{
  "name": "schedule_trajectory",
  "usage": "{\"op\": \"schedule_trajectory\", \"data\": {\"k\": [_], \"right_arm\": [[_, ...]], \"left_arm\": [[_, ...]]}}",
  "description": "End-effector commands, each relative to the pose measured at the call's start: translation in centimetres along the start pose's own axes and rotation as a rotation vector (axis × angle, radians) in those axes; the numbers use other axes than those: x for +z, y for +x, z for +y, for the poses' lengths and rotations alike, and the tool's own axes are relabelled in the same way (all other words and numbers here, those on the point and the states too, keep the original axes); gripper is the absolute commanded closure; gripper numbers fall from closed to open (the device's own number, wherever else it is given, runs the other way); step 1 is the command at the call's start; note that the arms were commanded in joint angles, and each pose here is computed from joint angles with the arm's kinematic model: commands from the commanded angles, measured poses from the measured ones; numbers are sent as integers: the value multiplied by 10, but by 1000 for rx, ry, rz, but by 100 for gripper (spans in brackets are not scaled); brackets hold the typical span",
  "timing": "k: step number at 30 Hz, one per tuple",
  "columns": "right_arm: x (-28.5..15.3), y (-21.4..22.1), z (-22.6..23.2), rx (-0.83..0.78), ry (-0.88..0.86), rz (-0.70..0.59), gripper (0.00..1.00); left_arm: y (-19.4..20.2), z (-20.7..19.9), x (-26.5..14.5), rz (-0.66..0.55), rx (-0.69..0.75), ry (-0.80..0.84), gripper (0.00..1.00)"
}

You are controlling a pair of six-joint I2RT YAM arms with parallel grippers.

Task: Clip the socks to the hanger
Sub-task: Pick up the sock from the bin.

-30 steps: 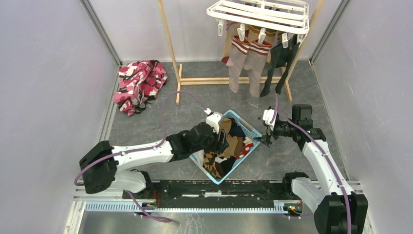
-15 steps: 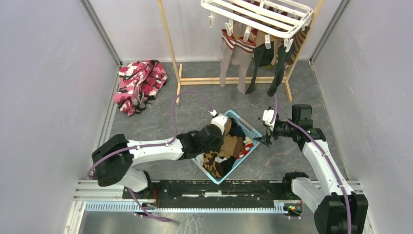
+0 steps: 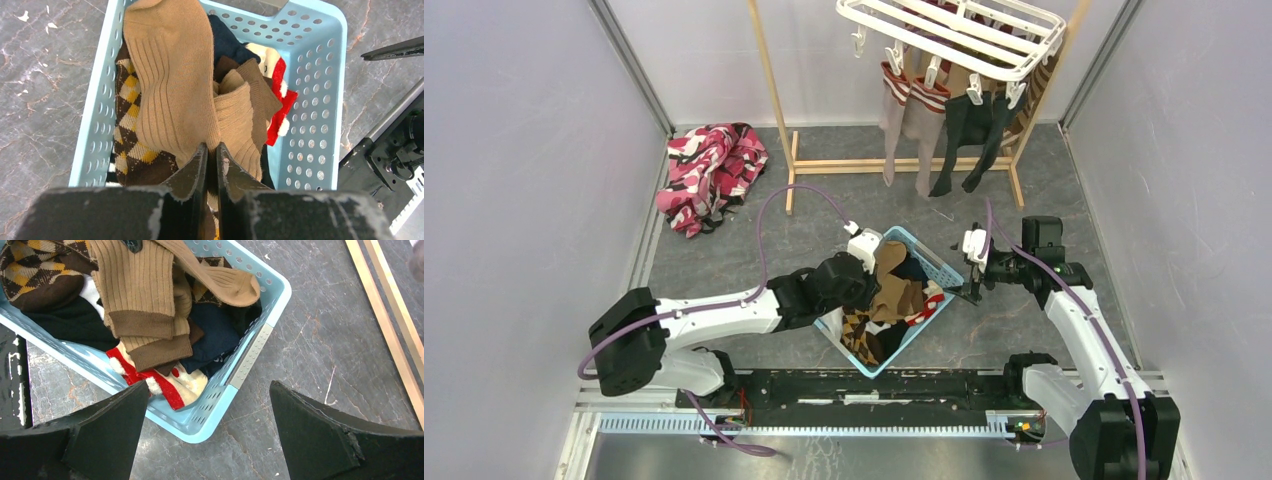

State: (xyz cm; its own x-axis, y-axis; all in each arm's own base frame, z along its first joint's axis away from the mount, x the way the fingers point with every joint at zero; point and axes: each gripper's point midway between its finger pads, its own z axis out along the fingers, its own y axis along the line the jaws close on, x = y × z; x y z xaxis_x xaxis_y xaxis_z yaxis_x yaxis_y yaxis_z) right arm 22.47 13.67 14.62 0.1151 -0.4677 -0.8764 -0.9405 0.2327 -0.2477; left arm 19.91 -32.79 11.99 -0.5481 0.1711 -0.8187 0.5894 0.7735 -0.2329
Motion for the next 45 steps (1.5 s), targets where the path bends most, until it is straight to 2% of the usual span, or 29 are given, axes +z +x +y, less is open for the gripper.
{"op": "schedule_trajectory", "data": {"k": [1,5,12,15,20,24,29,33,40,42,45], "right_arm": [[2,-7,4,-26,-34,-30,2],[3,-12,14,-59,-76,-57,2],[18,-23,45,-161,-211,-114,2],[28,-24,53,-174,-249,-107,2],[37,-36,69,-187,-329,-140,5],[44,-30,58,-202,-252,-85,5],[42,-42,60,-202,-275,-120,10],[39,-52,50,-212,-222,-119,12],[37,-66,53,-190,-253,-162,42],[37,-66,53,-180,-257,-163,53],[37,-69,53,-171,-262,-168,74]], "left_arm": [[-5,-6,-3,-24,0,67,90],[-12,-17,-16,-81,-67,175,92],[-59,-26,-62,-323,-371,473,95],[-67,-27,-73,-377,-467,572,95],[-65,-37,-67,-350,-509,650,95],[-71,-44,-67,-346,-539,720,96],[-70,-42,-62,-322,-560,733,95],[-66,-38,-59,-303,-605,748,95],[-55,-33,-49,-267,-667,729,95],[-54,-32,-47,-264,-675,730,95],[-51,-31,-43,-256,-684,720,95]]}}
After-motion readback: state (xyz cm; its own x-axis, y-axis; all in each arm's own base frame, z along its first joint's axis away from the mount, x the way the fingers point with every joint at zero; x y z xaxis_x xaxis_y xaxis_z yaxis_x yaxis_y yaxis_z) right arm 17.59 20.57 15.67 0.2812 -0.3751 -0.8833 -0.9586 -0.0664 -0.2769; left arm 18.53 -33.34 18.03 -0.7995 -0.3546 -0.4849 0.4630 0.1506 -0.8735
